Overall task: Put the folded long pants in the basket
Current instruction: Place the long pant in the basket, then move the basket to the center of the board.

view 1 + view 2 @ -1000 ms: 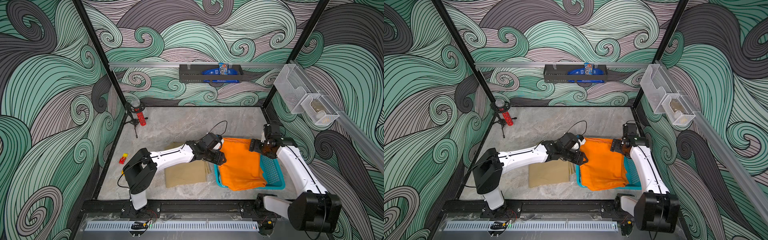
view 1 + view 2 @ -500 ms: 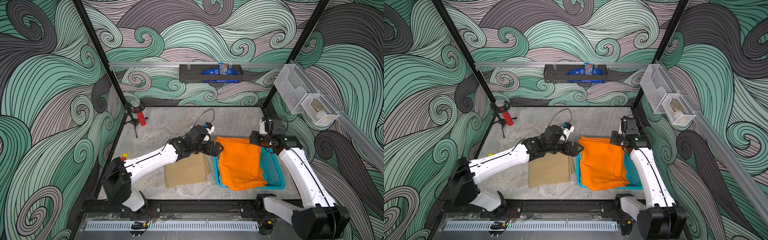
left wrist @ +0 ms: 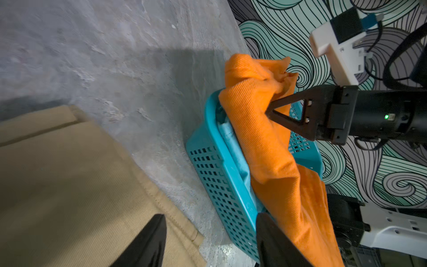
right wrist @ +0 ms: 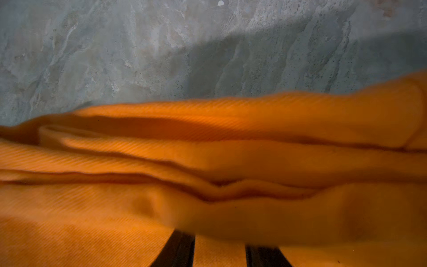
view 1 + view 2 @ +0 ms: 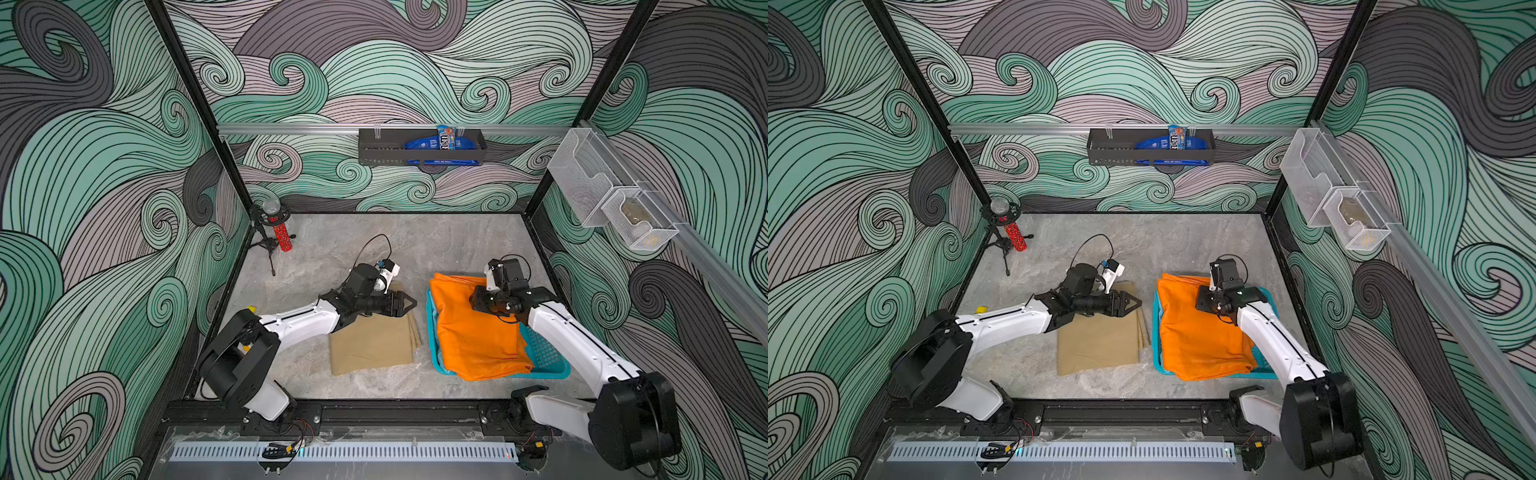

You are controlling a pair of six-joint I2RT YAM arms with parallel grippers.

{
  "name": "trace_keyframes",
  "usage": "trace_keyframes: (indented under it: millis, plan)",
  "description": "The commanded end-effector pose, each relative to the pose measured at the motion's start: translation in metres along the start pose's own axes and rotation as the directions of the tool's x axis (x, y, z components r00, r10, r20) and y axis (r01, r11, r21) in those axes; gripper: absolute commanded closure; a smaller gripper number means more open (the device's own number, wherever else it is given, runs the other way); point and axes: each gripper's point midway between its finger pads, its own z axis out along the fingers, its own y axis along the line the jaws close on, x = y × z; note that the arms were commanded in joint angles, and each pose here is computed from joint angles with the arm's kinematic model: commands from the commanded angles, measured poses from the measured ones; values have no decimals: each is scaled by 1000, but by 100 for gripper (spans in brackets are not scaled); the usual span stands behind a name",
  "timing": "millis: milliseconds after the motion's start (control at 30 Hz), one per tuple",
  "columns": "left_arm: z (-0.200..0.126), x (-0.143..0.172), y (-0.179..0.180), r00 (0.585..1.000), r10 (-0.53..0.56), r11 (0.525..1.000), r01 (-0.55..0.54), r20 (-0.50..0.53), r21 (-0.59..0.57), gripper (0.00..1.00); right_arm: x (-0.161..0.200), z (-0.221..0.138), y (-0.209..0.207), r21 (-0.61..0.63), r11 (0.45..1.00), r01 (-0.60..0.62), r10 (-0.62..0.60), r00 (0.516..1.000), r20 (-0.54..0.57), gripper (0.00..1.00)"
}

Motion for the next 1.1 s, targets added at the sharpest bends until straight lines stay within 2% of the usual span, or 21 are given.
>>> trace_keyframes:
  millis: [0,133,233,333,433,633,800,933,1067]
  plan:
    - [9,-10,-21,1000,-15,991,15,-4,130,36,8,15,-6,23,999,-22,23,1000,-11,63]
    - [15,-5,-17,999,-37,989,40,-21,142,37,17,25,-9,29,999,-29,30,999,-42,63]
    - [15,-3,-18,999,-38,988,41,-21,152,38,11,22,-3,7,1000,-19,20,999,-32,62]
    - [16,0,-22,999,-37,986,41,-27,164,39,-13,-1,12,-46,999,-7,9,999,42,61]
    - [19,2,-26,999,-39,983,44,-28,176,44,-42,-41,29,-111,994,11,7,987,159,60]
    - [38,11,-24,996,-60,981,72,-68,178,45,-80,-106,45,-144,988,46,0,952,306,58]
    - [49,16,-21,992,-85,978,100,-93,182,46,-97,-135,55,-172,983,69,-1,931,366,56]
    - [57,15,-30,992,-69,975,89,-105,202,47,-99,-133,54,-161,984,81,-16,930,367,56]
    - [62,17,-32,991,-65,975,88,-119,205,73,-90,-119,49,-138,987,84,-35,943,330,55]
